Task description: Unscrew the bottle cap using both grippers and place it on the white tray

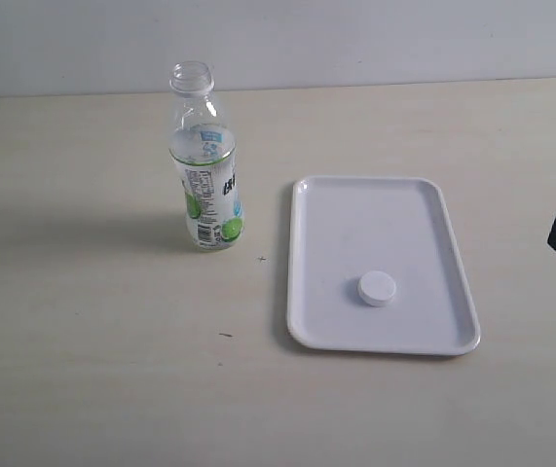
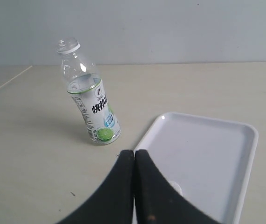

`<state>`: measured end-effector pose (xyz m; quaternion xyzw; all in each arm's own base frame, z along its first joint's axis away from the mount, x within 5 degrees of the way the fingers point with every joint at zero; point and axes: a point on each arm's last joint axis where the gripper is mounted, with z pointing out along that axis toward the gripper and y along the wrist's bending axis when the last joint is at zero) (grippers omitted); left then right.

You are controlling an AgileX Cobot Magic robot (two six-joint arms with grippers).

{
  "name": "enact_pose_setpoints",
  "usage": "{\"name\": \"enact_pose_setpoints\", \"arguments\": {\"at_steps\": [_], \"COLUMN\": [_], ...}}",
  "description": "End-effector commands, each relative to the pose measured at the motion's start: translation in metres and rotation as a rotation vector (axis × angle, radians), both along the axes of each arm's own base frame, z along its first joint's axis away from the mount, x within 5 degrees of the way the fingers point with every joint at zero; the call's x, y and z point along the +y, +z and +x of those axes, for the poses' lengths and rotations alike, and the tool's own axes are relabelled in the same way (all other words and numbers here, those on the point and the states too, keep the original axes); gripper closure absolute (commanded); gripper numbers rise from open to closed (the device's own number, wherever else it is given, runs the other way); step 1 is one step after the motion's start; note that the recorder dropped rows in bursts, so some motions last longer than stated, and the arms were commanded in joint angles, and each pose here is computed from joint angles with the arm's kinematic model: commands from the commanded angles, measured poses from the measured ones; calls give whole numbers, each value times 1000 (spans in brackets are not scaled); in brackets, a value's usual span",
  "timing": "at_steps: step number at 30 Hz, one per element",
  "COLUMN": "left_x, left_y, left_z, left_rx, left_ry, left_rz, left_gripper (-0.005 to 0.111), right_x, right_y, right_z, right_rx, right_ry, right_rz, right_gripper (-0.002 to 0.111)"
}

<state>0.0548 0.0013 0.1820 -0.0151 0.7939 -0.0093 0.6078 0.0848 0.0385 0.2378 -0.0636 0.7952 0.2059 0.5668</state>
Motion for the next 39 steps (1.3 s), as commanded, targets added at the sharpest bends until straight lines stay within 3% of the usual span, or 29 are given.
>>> {"name": "enact_pose_setpoints", "arguments": {"at_steps": [1,16,22,29,35,39], "left_x": [-1,-1,-1,-1,-1,-1], "left_y": [0,0,0,0,0,0], "left_z": [0,0,0,0,0,0], "left_rx": [-6,-6,-6,-6,-6,-6], "left_ry": [-11,-11,-11,-11,-11,-11], "left_rz": [-4,-4,-4,-4,-4,-4], "left_gripper": [107,107,107,107,107,107], "right_x": [-1,-1,-4,-41,-42,-43], "right_y": [1,2,2,-21,-22,-42], "right_z": [-1,0,0,-18,-22,-22], "right_rx": [-7,-30,-114,-179,-216,-174], "right_ry": [-4,-7,24,-388,-413,-406], "right_rz": [3,-6,-204,-326,-372,-393], "right_gripper": [108,108,108,108,108,108]}}
